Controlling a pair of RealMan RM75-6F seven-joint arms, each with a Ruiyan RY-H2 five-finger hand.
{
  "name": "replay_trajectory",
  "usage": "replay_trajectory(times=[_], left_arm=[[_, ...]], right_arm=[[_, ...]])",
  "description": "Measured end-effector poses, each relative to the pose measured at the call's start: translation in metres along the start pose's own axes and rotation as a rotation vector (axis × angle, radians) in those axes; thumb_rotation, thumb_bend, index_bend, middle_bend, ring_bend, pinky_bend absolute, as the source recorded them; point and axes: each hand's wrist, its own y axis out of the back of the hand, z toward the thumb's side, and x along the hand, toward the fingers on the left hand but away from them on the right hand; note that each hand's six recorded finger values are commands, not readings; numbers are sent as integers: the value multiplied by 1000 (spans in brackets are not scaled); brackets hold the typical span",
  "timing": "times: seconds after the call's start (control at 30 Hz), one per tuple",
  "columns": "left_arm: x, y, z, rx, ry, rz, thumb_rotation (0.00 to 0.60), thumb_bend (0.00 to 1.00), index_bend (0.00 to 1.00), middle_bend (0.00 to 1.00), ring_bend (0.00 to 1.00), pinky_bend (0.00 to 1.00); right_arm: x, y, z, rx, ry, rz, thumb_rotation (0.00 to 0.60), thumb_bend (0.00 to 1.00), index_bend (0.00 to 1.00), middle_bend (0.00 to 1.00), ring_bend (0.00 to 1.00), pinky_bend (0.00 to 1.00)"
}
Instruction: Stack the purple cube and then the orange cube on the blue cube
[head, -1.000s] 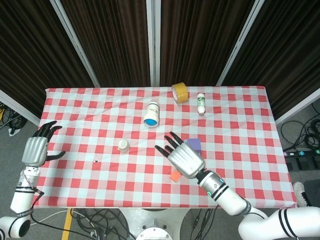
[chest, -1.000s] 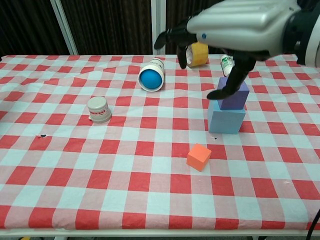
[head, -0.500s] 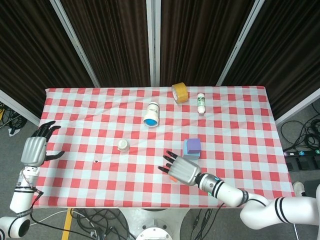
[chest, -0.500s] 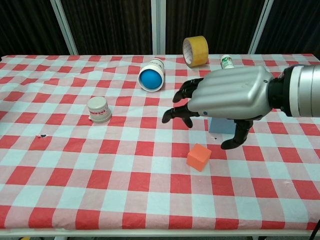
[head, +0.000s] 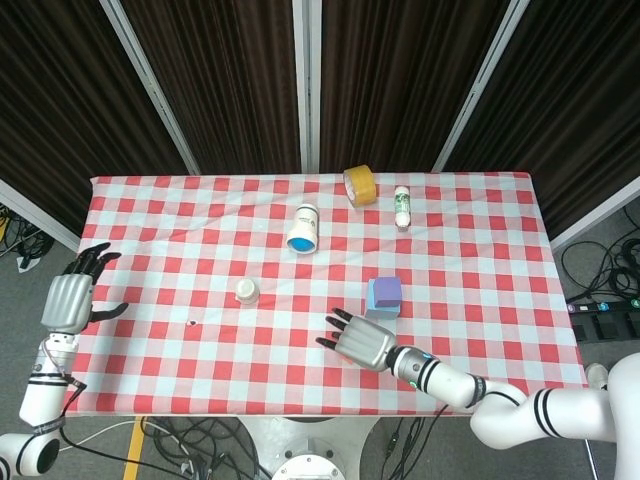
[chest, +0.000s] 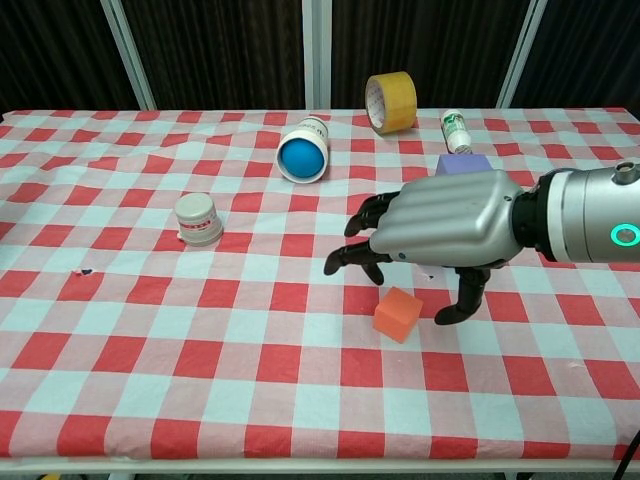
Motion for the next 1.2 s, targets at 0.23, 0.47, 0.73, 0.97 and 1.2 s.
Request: replay_trajectory(times=[0.23, 0.47, 0.73, 0.97, 1.2], left_arm=[[0, 0, -2, 3, 7, -1, 600, 112, 278, 240, 163, 288], [0, -1, -5, 5, 17, -3, 600, 111, 278, 240, 163, 288], [0, -6, -9, 6, 28, -17, 600, 111, 278, 240, 163, 287], [0, -8, -13, 3, 41, -26, 600, 112, 278, 240, 163, 288], [1, -9, -15, 0, 50, -28, 600, 111, 278, 240, 163, 288]], right_arm=[[-8, -5, -1, -1, 11, 15, 600, 121, 103, 339, 68, 0], [-16, -9, 0, -2, 21, 24, 600, 122, 105, 350, 76, 0], [-20, -14, -3, -6, 15, 28, 600, 138, 118, 379, 94, 0], [-23, -18, -4, -13, 8, 26, 600, 156, 136, 405, 111, 0], [-28, -17, -2, -22, 12, 13, 600, 172, 155, 426, 128, 0]])
